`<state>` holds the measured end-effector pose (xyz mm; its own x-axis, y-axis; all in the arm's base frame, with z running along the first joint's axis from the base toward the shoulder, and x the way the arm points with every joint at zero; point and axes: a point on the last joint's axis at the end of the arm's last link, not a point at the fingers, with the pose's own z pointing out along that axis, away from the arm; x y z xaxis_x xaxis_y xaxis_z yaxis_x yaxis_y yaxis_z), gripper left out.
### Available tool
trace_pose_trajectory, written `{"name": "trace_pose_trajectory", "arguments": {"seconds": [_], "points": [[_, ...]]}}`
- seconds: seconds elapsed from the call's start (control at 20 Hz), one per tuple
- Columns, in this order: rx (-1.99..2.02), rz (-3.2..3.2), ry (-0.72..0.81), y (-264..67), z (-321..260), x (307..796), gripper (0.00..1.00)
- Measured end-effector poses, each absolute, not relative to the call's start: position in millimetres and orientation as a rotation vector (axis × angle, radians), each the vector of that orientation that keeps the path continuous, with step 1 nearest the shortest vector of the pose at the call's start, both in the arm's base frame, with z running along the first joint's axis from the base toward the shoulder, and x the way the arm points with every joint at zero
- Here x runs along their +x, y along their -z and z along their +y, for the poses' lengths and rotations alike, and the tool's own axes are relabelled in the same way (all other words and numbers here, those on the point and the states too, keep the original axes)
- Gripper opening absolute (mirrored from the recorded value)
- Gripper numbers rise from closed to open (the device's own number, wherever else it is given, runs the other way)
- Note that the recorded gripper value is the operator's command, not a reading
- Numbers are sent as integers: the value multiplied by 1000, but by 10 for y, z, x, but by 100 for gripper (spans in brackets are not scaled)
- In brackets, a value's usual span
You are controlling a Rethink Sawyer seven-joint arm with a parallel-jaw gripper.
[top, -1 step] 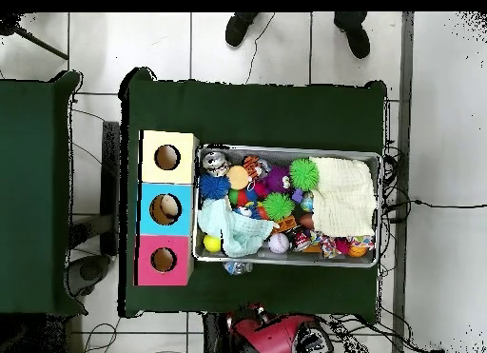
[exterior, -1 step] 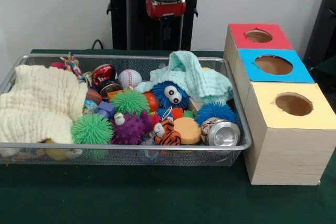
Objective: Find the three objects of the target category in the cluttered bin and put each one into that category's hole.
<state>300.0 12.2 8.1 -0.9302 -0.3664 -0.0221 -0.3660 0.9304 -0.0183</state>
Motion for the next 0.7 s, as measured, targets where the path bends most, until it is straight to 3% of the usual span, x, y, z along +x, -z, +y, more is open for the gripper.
{"name": "trace_pose_trajectory", "arguments": {"seconds": [0.7], "points": [[-573,3063,21,-81,107,3001,0]]}}
